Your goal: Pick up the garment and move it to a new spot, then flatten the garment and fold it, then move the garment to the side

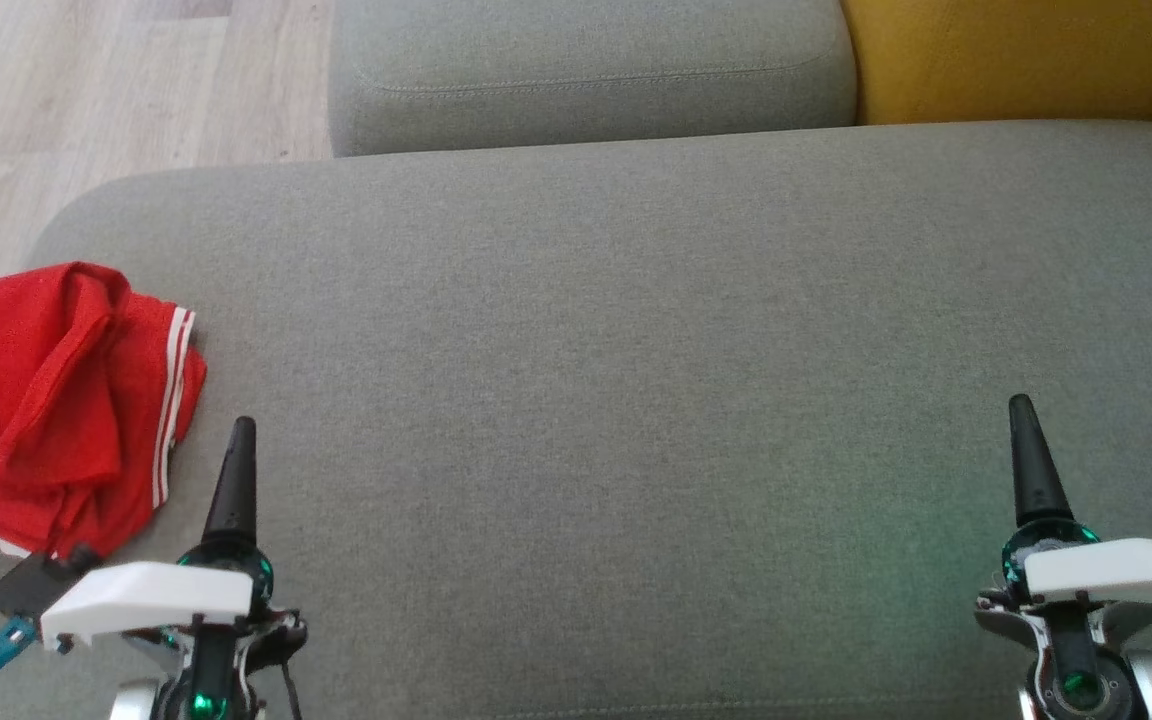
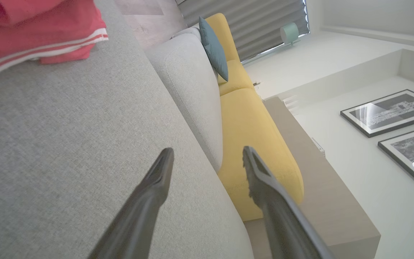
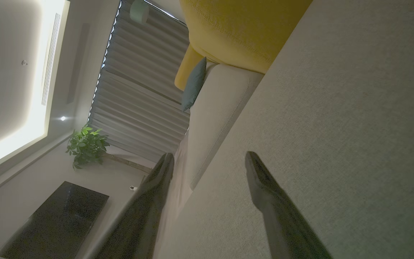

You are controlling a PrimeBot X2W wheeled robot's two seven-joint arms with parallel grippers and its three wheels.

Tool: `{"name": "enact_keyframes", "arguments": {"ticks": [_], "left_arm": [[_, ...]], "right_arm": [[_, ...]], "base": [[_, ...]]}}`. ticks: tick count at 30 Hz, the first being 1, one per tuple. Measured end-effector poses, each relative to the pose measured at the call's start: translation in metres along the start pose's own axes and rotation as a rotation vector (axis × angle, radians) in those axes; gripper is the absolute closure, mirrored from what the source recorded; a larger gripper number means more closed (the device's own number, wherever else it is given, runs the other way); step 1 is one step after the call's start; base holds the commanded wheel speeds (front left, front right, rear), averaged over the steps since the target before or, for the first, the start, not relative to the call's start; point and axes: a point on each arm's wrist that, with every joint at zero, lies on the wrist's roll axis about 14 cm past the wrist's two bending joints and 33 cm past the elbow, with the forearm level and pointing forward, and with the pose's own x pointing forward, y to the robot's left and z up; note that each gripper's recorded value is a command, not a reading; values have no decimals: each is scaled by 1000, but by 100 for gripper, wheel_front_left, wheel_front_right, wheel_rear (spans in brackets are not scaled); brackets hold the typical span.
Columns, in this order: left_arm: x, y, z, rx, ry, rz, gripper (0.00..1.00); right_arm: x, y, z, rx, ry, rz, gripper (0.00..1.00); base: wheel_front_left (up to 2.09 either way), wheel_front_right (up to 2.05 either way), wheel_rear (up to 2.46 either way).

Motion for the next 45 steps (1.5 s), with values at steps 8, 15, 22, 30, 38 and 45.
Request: {"name": "enact_keyframes", "arguments": {"ticks": [8,15,22,30,38,45], "left_arm": [[1,-7,2,125,-9,-27,0],[1,-10,2,217,-15,-40,0],[2,-19,0,323,-18,-73,0],[3,-27,1,440,-30,-104,0],[2,-36,-5,574,-26,-144,0],[1,-40,-3,685,-44,-163,0]], "right_arm": [[0,8,3,-122,-6,27,0],[1,15,0,-209,-4,47,0],[1,20,-2,-292,1,64,0],[1,22,-8,-381,17,75,0],[1,23,-11,-482,25,83,0],[0,24,-15,-580,39,90,0]], "base": [[0,0,0],[0,0,0],[0,0,0],[0,0,0],[0,0,0],[0,0,0]]}}
